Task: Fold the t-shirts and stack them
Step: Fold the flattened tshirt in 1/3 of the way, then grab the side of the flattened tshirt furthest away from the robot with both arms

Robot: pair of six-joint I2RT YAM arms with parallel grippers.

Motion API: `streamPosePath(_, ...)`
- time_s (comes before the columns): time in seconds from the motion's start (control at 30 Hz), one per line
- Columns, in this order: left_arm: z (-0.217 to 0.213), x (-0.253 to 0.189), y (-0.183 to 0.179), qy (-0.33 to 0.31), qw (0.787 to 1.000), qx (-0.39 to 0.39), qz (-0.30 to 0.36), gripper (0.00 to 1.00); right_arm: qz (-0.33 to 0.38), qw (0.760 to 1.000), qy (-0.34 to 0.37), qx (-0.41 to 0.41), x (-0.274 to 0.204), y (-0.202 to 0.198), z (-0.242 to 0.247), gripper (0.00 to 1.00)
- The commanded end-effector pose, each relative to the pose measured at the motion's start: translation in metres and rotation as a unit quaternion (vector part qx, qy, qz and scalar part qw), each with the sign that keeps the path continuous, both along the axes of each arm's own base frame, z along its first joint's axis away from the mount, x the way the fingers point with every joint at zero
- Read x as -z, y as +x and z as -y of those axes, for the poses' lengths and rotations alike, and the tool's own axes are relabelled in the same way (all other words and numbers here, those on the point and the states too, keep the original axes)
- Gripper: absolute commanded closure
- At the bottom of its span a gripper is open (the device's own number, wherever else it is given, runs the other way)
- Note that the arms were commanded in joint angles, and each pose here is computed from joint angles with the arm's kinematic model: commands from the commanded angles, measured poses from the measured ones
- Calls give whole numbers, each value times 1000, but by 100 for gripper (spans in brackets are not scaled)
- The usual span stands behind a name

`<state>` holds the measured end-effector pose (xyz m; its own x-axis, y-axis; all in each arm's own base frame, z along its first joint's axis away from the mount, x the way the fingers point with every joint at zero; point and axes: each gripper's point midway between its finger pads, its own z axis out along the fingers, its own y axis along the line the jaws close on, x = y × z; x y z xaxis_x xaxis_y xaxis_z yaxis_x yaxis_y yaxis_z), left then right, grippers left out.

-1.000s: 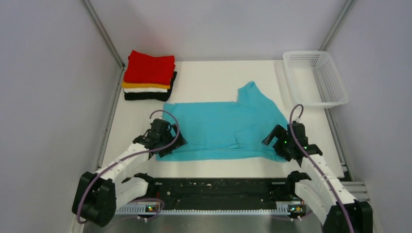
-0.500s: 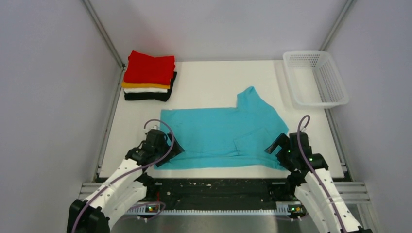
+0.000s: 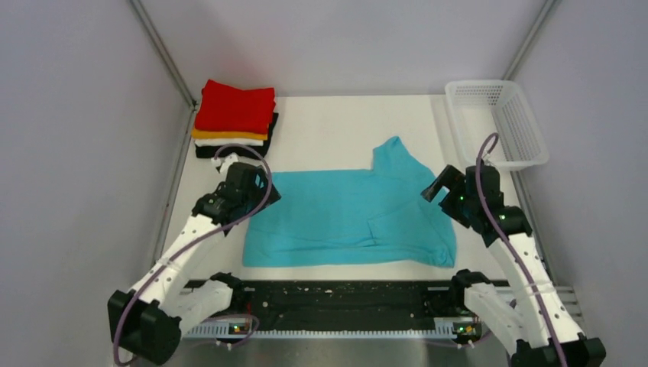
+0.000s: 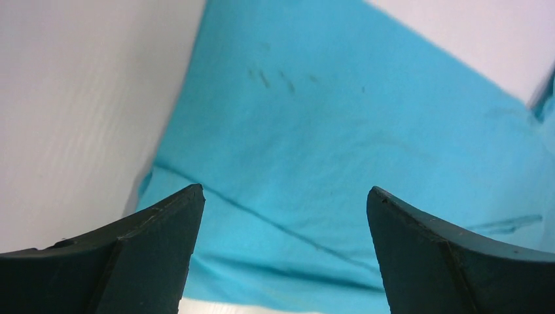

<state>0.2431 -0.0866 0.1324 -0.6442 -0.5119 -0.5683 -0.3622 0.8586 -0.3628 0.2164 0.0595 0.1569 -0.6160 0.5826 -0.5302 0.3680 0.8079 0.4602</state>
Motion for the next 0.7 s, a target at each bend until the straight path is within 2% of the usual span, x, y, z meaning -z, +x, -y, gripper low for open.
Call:
streamPosePath(0.0,-30,-19,61,56,997,-46,31,1,91,995,-24,-29,-31,61,-8,1)
streamPosePath(0.1,-42,-1,103,28,998,-59,12,1,108,993,-30,-40,-31,104,-15,1)
streamPosePath(0.2,-60,13,145,36,996,-81,-6,1,85,994,-40,-63,-23,138,-24,1)
streamPosePath(0.37,-66,39,202,23,998,-51,-21,3,59,993,-32,-102,-4,171,-41,1)
streamPosePath(0.53,-59,79,212,18,995,-17,-96,14,49,992,-39,-106,11,184,-42,1)
streamPosePath(0.6,-47,91,209,-8,994,9,-112,22,44,993,-41,-106,14,188,-42,1)
streamPosePath(0.67,-43,103,200,-16,991,12,-131,24,41,993,-39,-108,16,191,-43,1)
